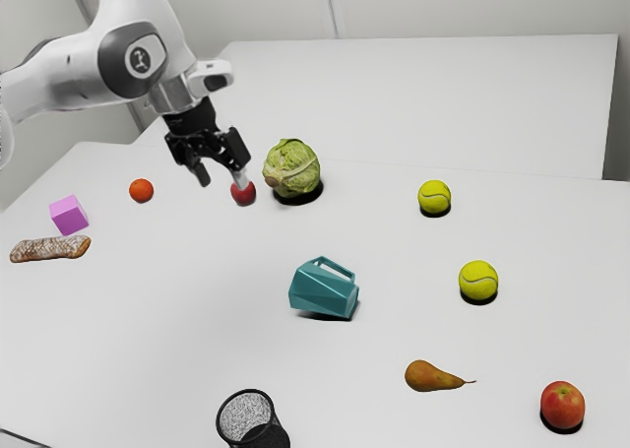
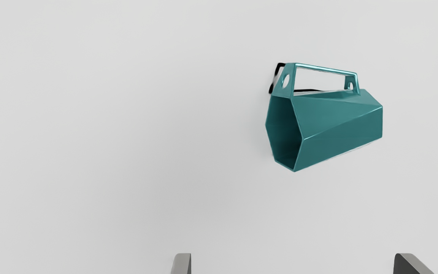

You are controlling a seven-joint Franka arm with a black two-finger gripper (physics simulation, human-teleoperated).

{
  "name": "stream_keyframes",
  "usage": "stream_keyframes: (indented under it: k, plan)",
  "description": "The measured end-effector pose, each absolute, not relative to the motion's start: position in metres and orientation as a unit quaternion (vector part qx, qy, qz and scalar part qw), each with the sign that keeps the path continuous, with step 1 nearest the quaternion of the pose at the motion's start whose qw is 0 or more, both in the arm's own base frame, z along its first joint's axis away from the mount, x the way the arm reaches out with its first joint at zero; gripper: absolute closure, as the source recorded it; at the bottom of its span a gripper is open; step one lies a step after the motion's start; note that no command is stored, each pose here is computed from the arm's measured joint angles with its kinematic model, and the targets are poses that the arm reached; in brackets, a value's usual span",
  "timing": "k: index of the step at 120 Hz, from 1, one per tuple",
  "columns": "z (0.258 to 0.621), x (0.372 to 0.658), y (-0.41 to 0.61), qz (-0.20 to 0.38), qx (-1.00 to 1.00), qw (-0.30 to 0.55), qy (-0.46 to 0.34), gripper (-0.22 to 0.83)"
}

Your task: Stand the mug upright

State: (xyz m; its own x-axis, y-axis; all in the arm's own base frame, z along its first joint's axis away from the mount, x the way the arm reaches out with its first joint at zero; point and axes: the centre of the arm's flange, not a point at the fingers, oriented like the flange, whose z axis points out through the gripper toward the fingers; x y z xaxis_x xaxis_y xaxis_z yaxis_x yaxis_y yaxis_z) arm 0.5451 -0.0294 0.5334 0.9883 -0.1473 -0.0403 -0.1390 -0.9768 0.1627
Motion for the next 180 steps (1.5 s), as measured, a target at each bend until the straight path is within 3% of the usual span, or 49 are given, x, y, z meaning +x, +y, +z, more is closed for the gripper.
stream_keyframes:
  k: [22,119,180]
  plan:
    - [0.486,0.543,-0.03,-0.027,0.99,0.126,-0.057,0.03]
    - [0.341,0.529,-0.036,0.01,0.956,0.294,0.015,0.03]
    - [0.291,0.515,-0.04,0.077,0.906,0.414,0.036,0.03]
